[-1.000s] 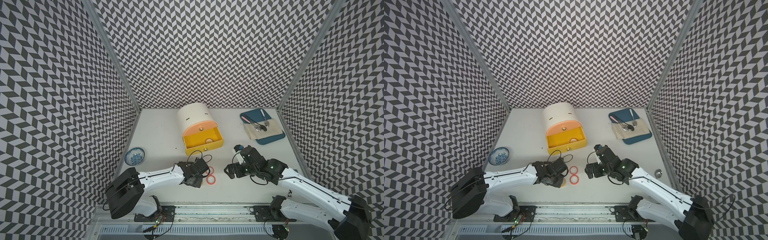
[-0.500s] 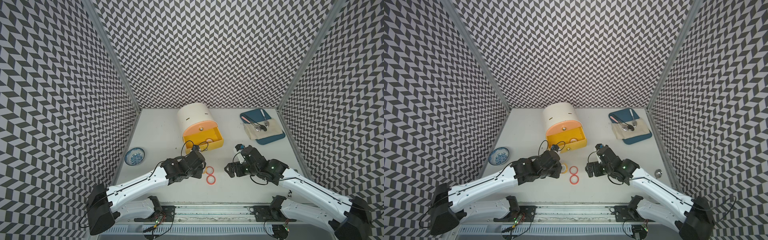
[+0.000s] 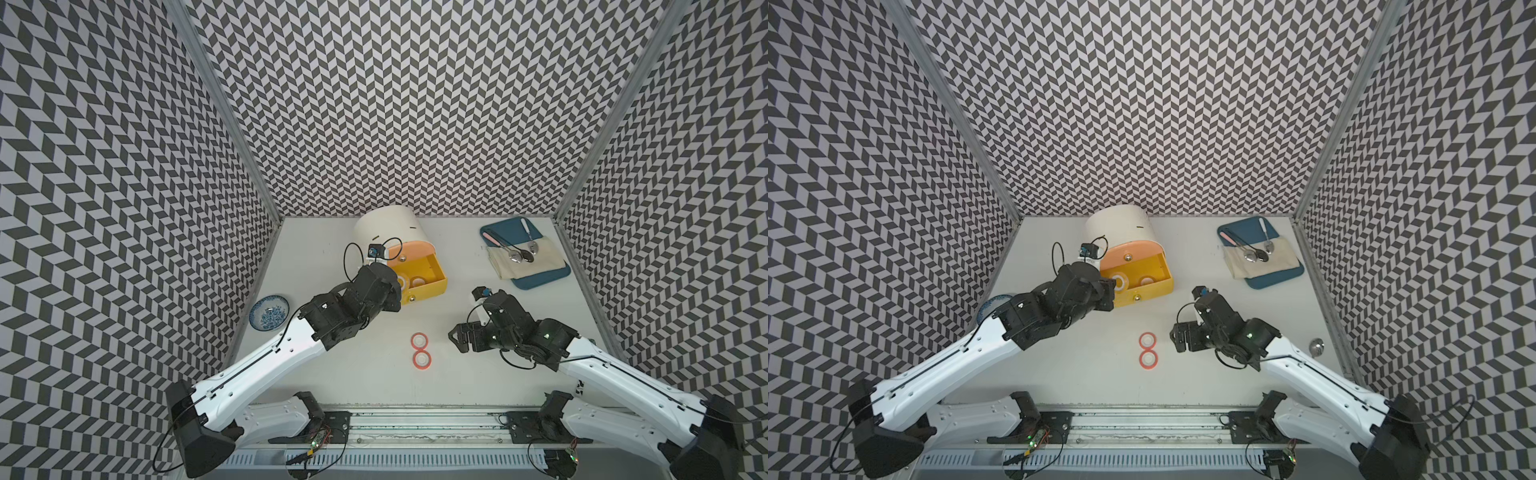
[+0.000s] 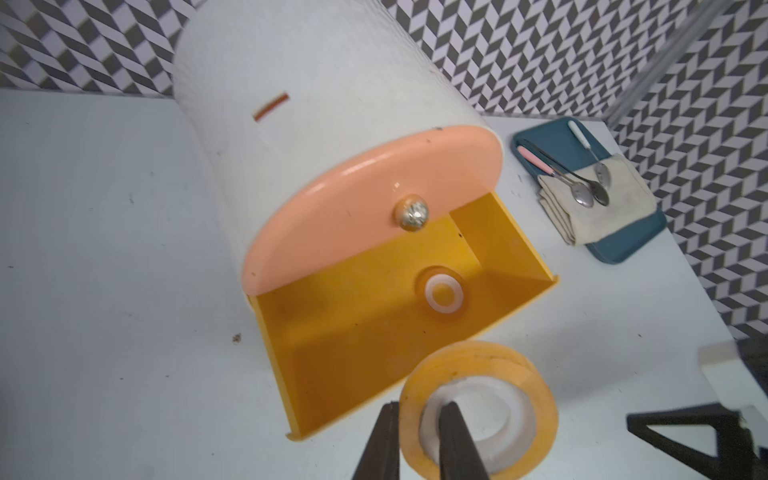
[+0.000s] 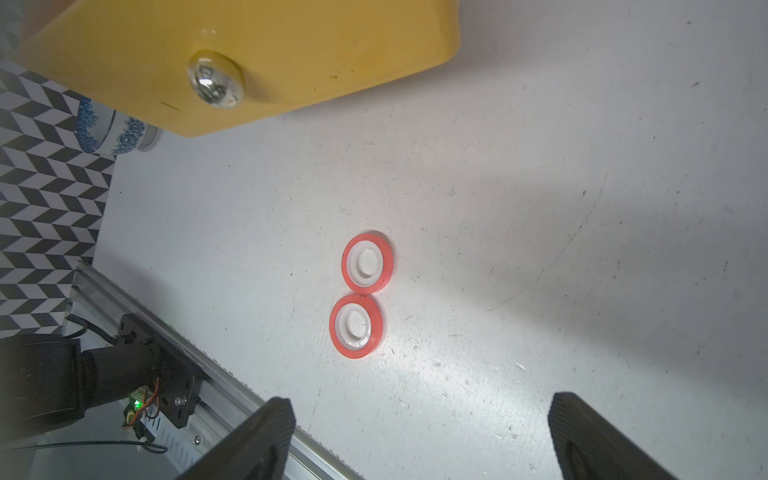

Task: Place the transparent tape into the drawer according to color
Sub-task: Place the tape in the drawer, then close the drawer in the storage box.

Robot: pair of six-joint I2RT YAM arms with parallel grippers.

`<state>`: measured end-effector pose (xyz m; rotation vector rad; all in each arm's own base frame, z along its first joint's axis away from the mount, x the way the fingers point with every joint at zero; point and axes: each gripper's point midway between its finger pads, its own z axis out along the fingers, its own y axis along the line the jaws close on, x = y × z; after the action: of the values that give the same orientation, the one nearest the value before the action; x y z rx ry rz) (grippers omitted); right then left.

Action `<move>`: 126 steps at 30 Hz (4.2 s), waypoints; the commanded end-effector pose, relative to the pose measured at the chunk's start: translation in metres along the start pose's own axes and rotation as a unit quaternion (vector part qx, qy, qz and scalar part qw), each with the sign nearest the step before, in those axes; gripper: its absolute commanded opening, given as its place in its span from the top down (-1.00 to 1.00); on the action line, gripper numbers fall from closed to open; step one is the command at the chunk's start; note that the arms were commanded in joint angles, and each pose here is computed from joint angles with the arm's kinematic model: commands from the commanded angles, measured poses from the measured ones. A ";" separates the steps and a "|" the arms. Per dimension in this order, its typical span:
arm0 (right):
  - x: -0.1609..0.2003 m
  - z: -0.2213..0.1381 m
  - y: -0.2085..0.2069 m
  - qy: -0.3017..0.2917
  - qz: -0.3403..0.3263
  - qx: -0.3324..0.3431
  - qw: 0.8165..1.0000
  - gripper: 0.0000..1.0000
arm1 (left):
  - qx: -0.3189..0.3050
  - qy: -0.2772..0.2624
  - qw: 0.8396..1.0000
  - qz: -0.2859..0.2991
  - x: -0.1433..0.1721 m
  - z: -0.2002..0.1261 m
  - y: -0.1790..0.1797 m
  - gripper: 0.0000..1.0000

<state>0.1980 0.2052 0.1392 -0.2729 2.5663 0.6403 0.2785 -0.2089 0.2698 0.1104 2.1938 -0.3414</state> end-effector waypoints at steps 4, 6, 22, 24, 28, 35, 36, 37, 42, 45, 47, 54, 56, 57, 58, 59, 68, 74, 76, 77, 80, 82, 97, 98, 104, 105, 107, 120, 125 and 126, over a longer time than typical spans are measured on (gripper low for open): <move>-0.013 -0.006 0.006 -0.035 0.009 -0.016 0.999 -1.00 | -0.028 -0.042 0.999 0.012 -0.027 0.021 0.016 1.00; -0.013 -0.006 0.006 -0.035 0.010 -0.017 0.999 -1.00 | -0.037 -0.037 0.999 0.016 -0.024 0.031 0.021 1.00; -0.015 0.004 0.016 -0.027 0.003 -0.041 0.999 -1.00 | -0.050 0.018 0.998 0.039 0.013 0.064 0.031 0.18; -0.017 0.004 0.020 -0.028 -0.001 -0.049 0.998 -1.00 | -0.048 0.015 0.998 0.039 0.011 0.062 0.030 0.10; -0.022 0.003 0.027 -0.034 -0.005 -0.061 0.998 -1.00 | -0.037 0.006 0.999 0.036 0.004 0.056 0.026 0.02; -0.039 -0.006 0.043 -0.079 -0.016 -0.089 0.993 -1.00 | -0.003 -0.022 0.999 0.024 -0.017 0.032 0.017 -0.23; -0.042 -0.007 0.046 -0.086 -0.019 -0.092 0.992 -1.00 | 0.001 -0.027 0.999 0.022 -0.021 0.029 0.016 -0.32; -0.044 -0.008 0.050 -0.093 -0.022 -0.095 0.991 -1.00 | 0.005 -0.031 0.999 0.020 -0.025 0.025 0.015 -0.42; -0.058 -0.009 0.065 -0.131 -0.034 -0.101 0.986 -1.00 | 0.036 -0.056 0.998 0.008 -0.054 0.013 0.020 -0.88; -0.065 -0.008 0.070 -0.151 -0.038 -0.100 0.983 -1.00 | 0.058 -0.065 0.996 -0.012 -0.072 0.014 0.030 -0.98; -0.069 -0.006 0.074 -0.162 -0.041 -0.102 0.981 -1.00 | 0.068 -0.067 0.995 -0.020 -0.081 0.018 0.036 -1.00; -0.077 0.003 0.084 -0.192 -0.048 -0.098 0.975 -0.98 | 0.100 -0.051 0.993 -0.044 -0.100 0.046 0.050 -1.00; -0.079 0.005 0.086 -0.201 -0.051 -0.093 0.974 -0.95 | 0.108 -0.039 0.992 -0.052 -0.101 0.057 0.053 -0.99; -0.079 0.006 0.088 -0.205 -0.053 -0.092 0.973 -0.92 | 0.109 -0.034 0.992 -0.055 -0.100 0.063 0.055 -0.99; -0.081 0.007 0.088 -0.210 -0.053 -0.091 0.972 -0.91 | 0.109 -0.030 0.992 -0.056 -0.100 0.067 0.056 -0.98; -0.081 0.008 0.089 -0.214 -0.053 -0.090 0.971 -0.87 | 0.107 -0.025 0.992 -0.057 -0.100 0.072 0.058 -0.98; -0.081 0.020 0.093 -0.226 -0.054 -0.083 0.969 -0.65 | 0.100 0.002 0.993 -0.065 -0.092 0.096 0.069 -0.85; -0.077 0.034 0.099 -0.230 -0.060 -0.077 0.968 -0.47 | 0.106 0.014 0.992 -0.068 -0.086 0.101 0.071 -0.80; -0.077 0.038 0.101 -0.230 -0.063 -0.074 0.968 -0.37 | 0.107 0.016 0.992 -0.067 -0.085 0.101 0.071 -0.80; -0.078 0.041 0.101 -0.230 -0.064 -0.073 0.968 -0.31 | 0.107 0.018 0.992 -0.067 -0.084 0.101 0.071 -0.80; -0.077 0.049 0.103 -0.227 -0.064 -0.069 0.969 -0.15 | 0.108 0.020 0.992 -0.067 -0.082 0.102 0.072 -0.79; -0.078 0.055 0.104 -0.224 -0.062 -0.067 0.970 -0.04 | 0.110 0.021 0.992 -0.066 -0.082 0.101 0.071 -0.79; -0.097 0.073 0.115 -0.237 -0.060 -0.050 0.968 0.30 | 0.108 0.027 0.992 -0.064 -0.077 0.101 0.074 -0.80; -0.099 0.074 0.114 -0.241 -0.059 -0.043 0.968 0.33 | 0.109 0.028 0.992 -0.064 -0.076 0.101 0.074 -0.80; -0.107 0.082 0.113 -0.247 -0.057 -0.028 0.967 0.44 | 0.109 0.031 0.992 -0.063 -0.074 0.102 0.074 -0.79; -0.109 0.083 0.113 -0.248 -0.056 -0.025 0.967 0.45 | 0.110 0.031 0.992 -0.062 -0.074 0.102 0.074 -0.79; -0.112 0.085 0.111 -0.250 -0.056 -0.020 0.966 0.46 | 0.111 0.031 0.991 -0.062 -0.075 0.102 0.074 -0.79; -0.136 0.085 0.108 -0.272 -0.040 -0.017 0.961 0.47 | 0.125 0.044 0.990 -0.057 -0.069 0.102 0.069 -0.78; -0.145 0.090 0.108 -0.279 -0.034 -0.016 0.960 0.47 | 0.128 0.047 0.989 -0.056 -0.066 0.101 0.069 -0.78; -0.147 0.091 0.108 -0.280 -0.033 -0.015 0.959 0.47 | 0.128 0.047 0.989 -0.056 -0.066 0.101 0.068 -0.78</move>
<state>0.3153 0.3486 0.1660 -0.1968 2.0631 0.6022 0.4164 -0.1658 0.2602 0.1124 2.2093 -0.6741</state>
